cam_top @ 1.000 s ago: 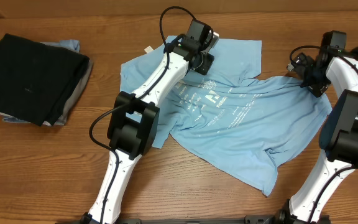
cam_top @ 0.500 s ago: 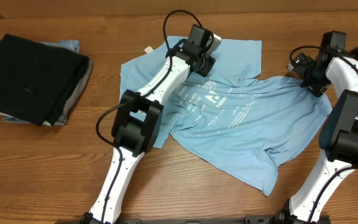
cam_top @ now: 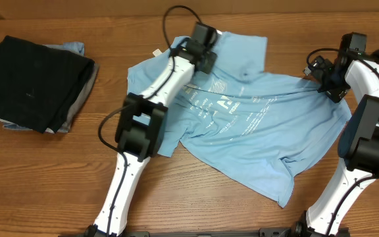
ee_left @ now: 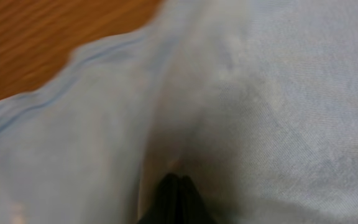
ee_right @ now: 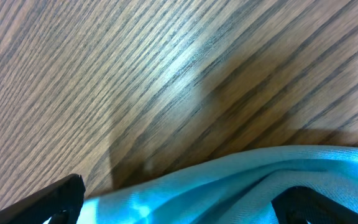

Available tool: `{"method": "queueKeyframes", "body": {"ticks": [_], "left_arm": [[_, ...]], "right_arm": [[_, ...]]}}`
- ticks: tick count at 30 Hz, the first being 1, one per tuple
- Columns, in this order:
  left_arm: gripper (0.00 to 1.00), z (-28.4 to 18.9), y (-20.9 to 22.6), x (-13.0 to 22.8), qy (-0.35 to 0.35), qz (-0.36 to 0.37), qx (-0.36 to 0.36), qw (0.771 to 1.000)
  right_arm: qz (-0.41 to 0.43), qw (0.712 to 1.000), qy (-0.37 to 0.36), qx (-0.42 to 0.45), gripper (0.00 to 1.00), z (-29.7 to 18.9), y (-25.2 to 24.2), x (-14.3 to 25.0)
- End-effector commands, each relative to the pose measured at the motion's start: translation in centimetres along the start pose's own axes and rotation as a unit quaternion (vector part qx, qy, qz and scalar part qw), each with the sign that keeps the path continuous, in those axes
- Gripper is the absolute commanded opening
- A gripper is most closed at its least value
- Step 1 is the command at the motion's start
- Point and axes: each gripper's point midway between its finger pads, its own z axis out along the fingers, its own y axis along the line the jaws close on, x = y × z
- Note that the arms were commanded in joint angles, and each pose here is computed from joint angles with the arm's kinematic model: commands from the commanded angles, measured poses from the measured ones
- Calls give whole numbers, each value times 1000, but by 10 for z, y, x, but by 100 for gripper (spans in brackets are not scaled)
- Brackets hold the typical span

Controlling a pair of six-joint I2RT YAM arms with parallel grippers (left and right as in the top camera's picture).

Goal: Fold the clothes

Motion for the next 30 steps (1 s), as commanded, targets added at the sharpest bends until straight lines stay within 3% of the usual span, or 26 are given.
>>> {"method": "queueKeyframes", "body": {"ticks": [1, 6, 8, 12, 15, 18, 22, 25, 30], "left_arm": [[4, 51, 82, 113, 128, -85, -77, 985], [6, 46, 136, 129, 136, -170, -80, 973], [22, 39, 140, 112, 118, -187, -45, 974], [46, 0, 153, 37, 45, -197, -23, 979], [58, -66, 166, -38, -30, -196, -30, 980], [87, -150, 173, -84, -78, -261, -32, 962], [97, -244, 177, -95, -93, -344, -19, 934], [100, -308, 169, -90, -89, -348, -15, 933], [100, -356, 156, -54, -35, -346, -23, 937]], "right_arm": [[0, 1000, -6, -2, 100, -3, 0, -3], [0, 1000, -6, -2, 100, -3, 0, -3], [0, 1000, -6, -2, 100, -3, 0, -3], [0, 1000, -6, -2, 100, -3, 0, -3], [0, 1000, -6, -2, 100, -3, 0, -3], [0, 1000, -6, -2, 100, -3, 0, -3], [0, 1000, -6, -2, 100, -3, 0, -3], [0, 1000, -6, -2, 100, -3, 0, -3], [0, 1000, -6, -3, 100, -3, 1, -3]]}}
